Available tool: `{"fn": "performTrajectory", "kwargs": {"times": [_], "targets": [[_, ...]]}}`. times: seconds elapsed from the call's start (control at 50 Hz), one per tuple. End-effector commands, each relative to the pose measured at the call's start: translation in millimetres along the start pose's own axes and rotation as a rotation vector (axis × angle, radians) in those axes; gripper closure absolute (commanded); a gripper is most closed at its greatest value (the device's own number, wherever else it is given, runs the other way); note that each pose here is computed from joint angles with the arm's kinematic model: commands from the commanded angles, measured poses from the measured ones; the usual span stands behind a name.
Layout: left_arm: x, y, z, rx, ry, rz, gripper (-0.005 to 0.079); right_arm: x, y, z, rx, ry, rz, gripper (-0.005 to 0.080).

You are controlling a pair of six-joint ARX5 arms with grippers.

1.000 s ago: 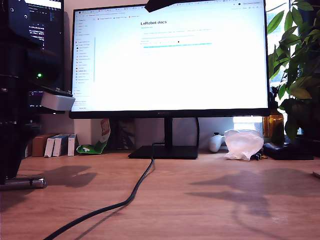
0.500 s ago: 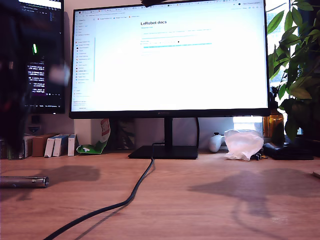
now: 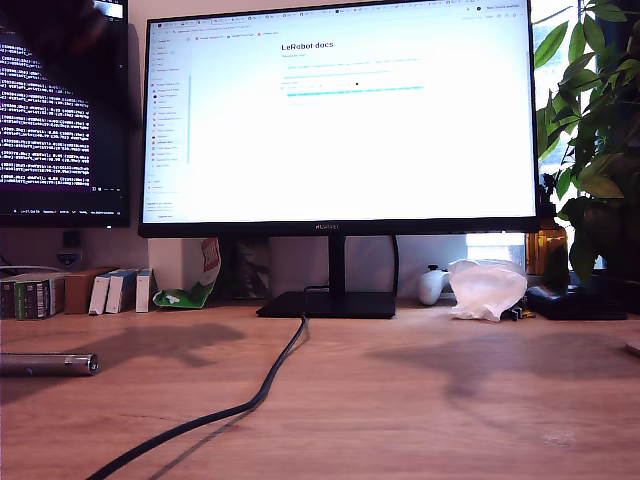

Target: Pick the metallic laser pointer with your right arm, pass it to your left arm, then place it down to the left side of the table

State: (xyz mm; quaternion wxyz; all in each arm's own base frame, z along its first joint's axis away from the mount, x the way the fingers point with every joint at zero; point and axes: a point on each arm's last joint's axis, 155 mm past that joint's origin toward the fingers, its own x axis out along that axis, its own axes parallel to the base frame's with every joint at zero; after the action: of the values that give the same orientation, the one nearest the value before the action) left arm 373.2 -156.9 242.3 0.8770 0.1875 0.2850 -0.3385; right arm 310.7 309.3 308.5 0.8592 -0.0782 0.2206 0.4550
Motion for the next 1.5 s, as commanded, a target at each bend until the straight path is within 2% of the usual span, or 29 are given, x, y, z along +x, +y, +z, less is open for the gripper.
{"fn": "performTrajectory", "kwargs": {"times": [0.0, 0.12, 0.3, 0.5, 0.6, 0.7, 0.82, 0.88, 1.0, 1.18, 1.36, 1.48], "targets": [[-10.1, 7.4, 15.5, -0.043, -0.071, 0.022, 0.0762, -0.9, -23.6, 12.0, -0.005, -0.054, -0.088, 0.0765], [-24.3, 23.6, 39.3, -0.077, -0.178, 0.077, 0.0762, -15.6, -56.8, 46.6, -0.023, -0.193, -0.218, 0.0765], [-47.0, 62.1, 71.9, -0.105, -0.35, 0.175, 0.0762, -57.6, -116.6, 94.2, -0.066, -0.403, -0.411, 0.0765], [-75.8, 97.0, 92.6, -0.099, -0.492, 0.249, 0.0762, -111.1, -187.5, 102.4, -0.113, -0.472, -0.616, 0.0765], [-92.0, 113.7, 97.2, -0.132, -0.543, 0.277, 0.0762, -151.3, -227.0, 97.3, -0.107, -0.475, -0.74, 0.0765], [-107.2, 126.6, 99.8, -0.143, -0.572, 0.299, 0.0762, -196.3, -245.7, 104.0, -0.109, -0.506, -0.832, 0.0765], [-130.7, 139.2, 109.4, -0.153, -0.612, 0.329, 0.0762, -263.4, -243.5, 125.8, -0.147, -0.591, -0.942, 0.0765], [-143.0, 143.5, 115.5, -0.191, -0.642, 0.326, 0.0762, -293.6, -233.4, 136.2, -0.173, -0.635, -0.977, 0.0765], [-155.1, 138.1, 121.1, -0.197, -0.66, 0.299, 0.0762, -330.7, -204.8, 146.2, -0.211, -0.688, -1.005, 0.0765], [-166.4, 123.4, 120.2, -0.201, -0.651, 0.28, 0.0762, -346.0, -167.4, 140.7, -0.219, -0.677, -0.977, 0.0765], [-208.2, 100.8, 135.2, -0.151, -0.723, 0.313, 0.0762, -361.3, -137.2, 140.3, -0.252, -0.702, -0.973, 0.0765], [-223.9, 89.3, 136.1, -0.143, -0.743, 0.326, 0.0762, -365.0, -125.4, 133.2, -0.249, -0.697, -0.971, 0.0765]]}}
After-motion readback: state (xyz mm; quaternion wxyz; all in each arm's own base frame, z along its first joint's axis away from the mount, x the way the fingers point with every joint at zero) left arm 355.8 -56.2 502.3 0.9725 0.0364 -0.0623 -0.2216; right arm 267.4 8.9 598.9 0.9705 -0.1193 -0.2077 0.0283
